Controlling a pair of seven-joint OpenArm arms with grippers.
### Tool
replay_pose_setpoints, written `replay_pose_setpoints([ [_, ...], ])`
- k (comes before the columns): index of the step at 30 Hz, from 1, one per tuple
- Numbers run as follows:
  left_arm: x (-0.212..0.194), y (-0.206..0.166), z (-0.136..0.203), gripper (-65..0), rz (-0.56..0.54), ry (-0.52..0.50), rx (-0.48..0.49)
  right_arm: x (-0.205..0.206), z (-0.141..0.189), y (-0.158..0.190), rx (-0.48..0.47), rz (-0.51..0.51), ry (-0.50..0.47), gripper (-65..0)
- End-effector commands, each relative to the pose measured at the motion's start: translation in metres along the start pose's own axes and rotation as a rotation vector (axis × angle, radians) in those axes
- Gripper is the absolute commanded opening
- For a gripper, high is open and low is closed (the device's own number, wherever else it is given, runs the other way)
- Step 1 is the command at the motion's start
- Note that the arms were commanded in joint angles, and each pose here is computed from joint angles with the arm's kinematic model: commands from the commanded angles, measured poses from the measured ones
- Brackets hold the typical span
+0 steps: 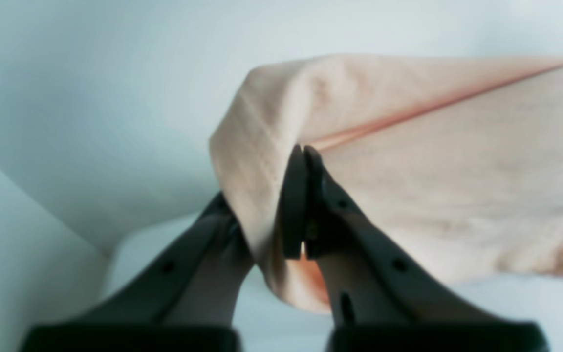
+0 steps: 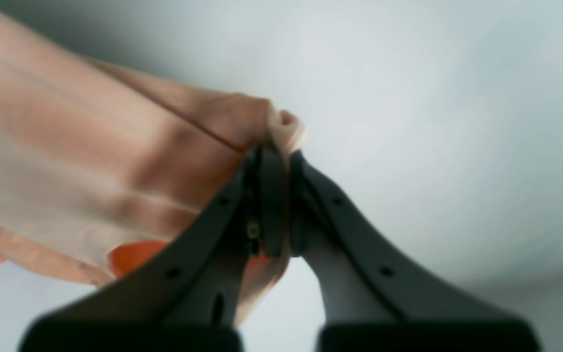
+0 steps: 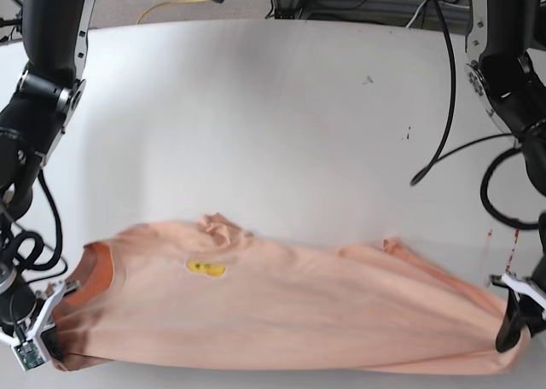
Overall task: Fold the T-shirt properly
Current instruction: 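Lower the held shirt onto the table with both grippers, then drag the held shirt edge across the table toward the robot base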
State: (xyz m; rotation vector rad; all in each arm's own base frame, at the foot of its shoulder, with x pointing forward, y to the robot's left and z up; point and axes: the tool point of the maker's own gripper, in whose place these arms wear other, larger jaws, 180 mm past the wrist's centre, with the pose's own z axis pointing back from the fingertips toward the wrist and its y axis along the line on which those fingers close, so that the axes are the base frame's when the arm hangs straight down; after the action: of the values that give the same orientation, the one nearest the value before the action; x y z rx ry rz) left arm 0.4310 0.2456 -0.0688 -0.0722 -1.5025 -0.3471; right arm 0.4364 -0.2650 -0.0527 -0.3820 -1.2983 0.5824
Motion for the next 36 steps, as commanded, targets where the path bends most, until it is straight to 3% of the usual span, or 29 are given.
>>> replay_pose_setpoints([
  [1, 0.003, 0.0, 0.019, -65.0, -0.008, -0.041, 0.011, -0.012, 0.017, -0.003, -0.047, -0.022, -0.015, -65.0],
  [10, -0.093, -0.029, 0.045, -65.0, 0.06, 0.171, -0.028, -0.093, 0.032, 0.072, 0.06, -0.15, 0.132, -65.0],
  [18, -0.169, -0.051, 0.096, -65.0, 0.052, 0.375, -0.079, -0.155, 0.061, 0.114, 0.104, -0.244, 0.273, -65.0],
  [30, -0.252, -0.046, 0.186, -65.0, 0.11, 0.656, -0.04, -0.236, 0.118, 0.175, 0.194, -0.337, 0.512, -65.0],
  [36, -0.279, -0.043, 0.206, -65.0, 0.163, 0.741, -0.033, -0.262, 0.148, 0.21, 0.256, -0.382, 0.609, -65.0],
])
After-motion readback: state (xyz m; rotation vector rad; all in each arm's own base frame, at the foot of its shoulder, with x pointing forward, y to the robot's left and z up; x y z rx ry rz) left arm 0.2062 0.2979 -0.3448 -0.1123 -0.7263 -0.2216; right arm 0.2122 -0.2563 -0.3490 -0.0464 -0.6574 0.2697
